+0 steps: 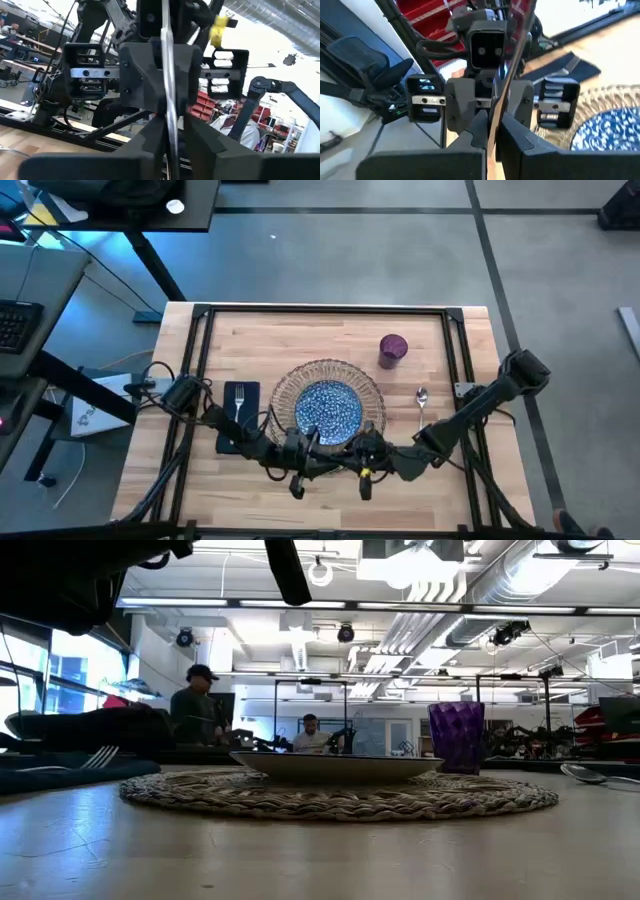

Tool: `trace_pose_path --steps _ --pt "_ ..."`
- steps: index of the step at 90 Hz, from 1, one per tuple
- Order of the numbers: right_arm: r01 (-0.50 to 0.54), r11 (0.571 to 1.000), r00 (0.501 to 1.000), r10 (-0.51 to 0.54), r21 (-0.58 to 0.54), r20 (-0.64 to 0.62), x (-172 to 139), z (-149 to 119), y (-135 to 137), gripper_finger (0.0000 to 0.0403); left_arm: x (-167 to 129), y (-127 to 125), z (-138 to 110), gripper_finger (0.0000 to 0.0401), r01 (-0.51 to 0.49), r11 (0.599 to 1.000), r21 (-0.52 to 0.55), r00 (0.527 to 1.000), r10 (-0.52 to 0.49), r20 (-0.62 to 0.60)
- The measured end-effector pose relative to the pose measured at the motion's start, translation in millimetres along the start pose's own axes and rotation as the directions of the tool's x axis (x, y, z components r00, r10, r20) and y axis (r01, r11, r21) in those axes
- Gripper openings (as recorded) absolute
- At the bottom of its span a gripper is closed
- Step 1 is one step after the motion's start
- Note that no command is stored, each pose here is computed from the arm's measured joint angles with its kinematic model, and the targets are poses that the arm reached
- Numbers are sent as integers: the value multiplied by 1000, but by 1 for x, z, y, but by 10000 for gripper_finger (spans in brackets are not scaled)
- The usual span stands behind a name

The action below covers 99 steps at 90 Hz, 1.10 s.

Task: Set table place
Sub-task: Move the silver knife to the left of the silver spoon on the table

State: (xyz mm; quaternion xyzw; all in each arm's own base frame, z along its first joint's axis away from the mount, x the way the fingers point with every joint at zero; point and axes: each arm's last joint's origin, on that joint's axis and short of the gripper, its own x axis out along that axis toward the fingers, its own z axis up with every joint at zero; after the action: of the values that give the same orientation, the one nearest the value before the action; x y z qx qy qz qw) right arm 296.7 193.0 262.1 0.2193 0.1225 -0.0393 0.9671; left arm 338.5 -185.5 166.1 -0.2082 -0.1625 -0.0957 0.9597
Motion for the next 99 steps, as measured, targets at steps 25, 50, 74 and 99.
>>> trace_pose_path --steps 25,50,74,99 --pt "130 983 960 -92 129 -265 -35 13 -25 0 -21 9 -11 145 0 1000 -24 996 -2 -84" --pt "463 880 647 -256 103 -718 -69 -10 -61 0 -48 23 -20 147 -35 994 -102 983 15 -184" --pt "560 810 446 -114 177 -888 -72 -46 -102 0 -52 25 -22 147 -44 991 -128 979 17 -204" --pt "598 681 562 20 423 -827 -89 -65 -162 0 -59 39 -26 146 -12 969 -248 951 -65 -301"
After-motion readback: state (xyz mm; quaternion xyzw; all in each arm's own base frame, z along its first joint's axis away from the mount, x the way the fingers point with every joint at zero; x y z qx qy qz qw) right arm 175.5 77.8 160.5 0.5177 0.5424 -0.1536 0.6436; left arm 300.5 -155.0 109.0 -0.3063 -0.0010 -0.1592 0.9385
